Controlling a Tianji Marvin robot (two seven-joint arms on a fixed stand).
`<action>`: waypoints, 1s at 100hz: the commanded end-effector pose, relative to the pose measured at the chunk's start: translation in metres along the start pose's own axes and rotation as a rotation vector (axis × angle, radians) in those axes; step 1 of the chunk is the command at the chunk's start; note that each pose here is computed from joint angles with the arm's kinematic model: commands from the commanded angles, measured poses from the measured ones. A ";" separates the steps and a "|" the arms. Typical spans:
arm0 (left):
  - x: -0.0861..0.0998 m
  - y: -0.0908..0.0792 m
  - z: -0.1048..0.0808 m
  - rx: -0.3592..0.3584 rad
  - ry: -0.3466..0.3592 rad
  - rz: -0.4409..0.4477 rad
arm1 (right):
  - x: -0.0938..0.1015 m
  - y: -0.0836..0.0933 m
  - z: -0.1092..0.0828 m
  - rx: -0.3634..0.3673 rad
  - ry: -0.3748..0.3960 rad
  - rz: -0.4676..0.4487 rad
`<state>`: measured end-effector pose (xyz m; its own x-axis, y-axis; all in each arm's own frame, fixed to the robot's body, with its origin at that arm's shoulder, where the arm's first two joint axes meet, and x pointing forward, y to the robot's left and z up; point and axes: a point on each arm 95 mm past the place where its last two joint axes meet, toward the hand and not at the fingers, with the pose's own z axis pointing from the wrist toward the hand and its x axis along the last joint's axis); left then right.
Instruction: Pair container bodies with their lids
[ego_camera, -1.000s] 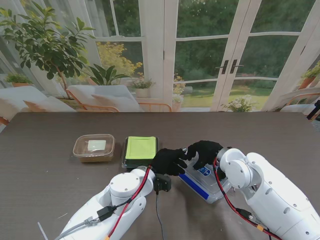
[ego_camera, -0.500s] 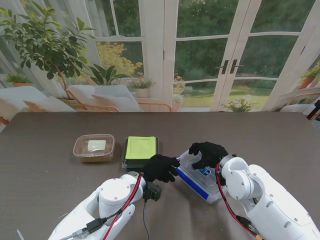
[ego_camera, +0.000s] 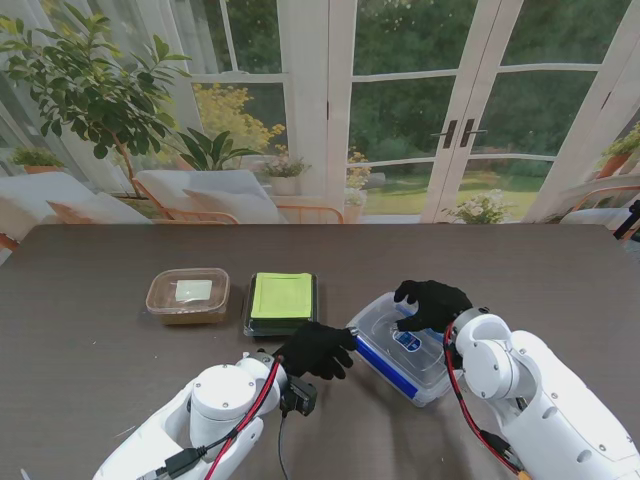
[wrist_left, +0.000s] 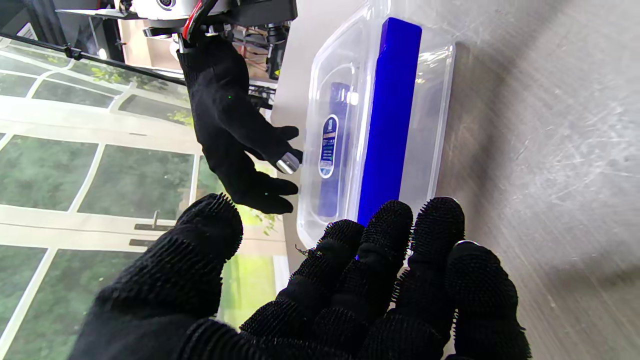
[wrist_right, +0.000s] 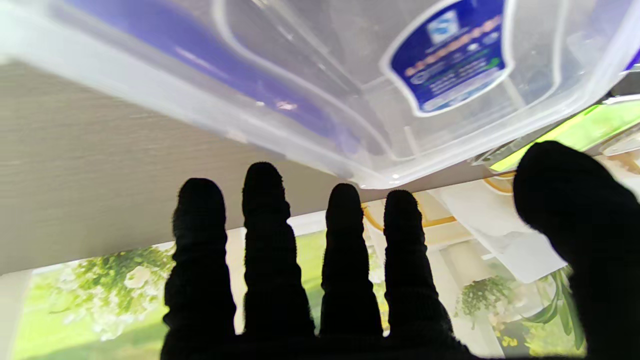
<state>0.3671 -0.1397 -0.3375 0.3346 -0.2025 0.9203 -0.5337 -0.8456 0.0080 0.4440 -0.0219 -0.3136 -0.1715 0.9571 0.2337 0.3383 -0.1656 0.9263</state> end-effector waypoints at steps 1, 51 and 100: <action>0.000 0.007 -0.003 -0.031 -0.007 -0.002 | -0.011 -0.005 -0.002 0.021 -0.026 -0.016; -0.003 0.006 -0.002 -0.073 -0.101 0.192 | -0.052 -0.003 -0.018 0.101 -0.145 -0.110; 0.000 0.013 0.026 -0.093 -0.118 0.233 | -0.058 -0.012 -0.019 0.151 -0.129 -0.105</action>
<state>0.3791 -0.1552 -0.3519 0.2885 -0.4625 0.8384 -0.6617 -0.7292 -0.1745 0.4355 -0.0830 -0.3253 -0.0854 0.9927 0.0849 0.4375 -0.0392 0.8984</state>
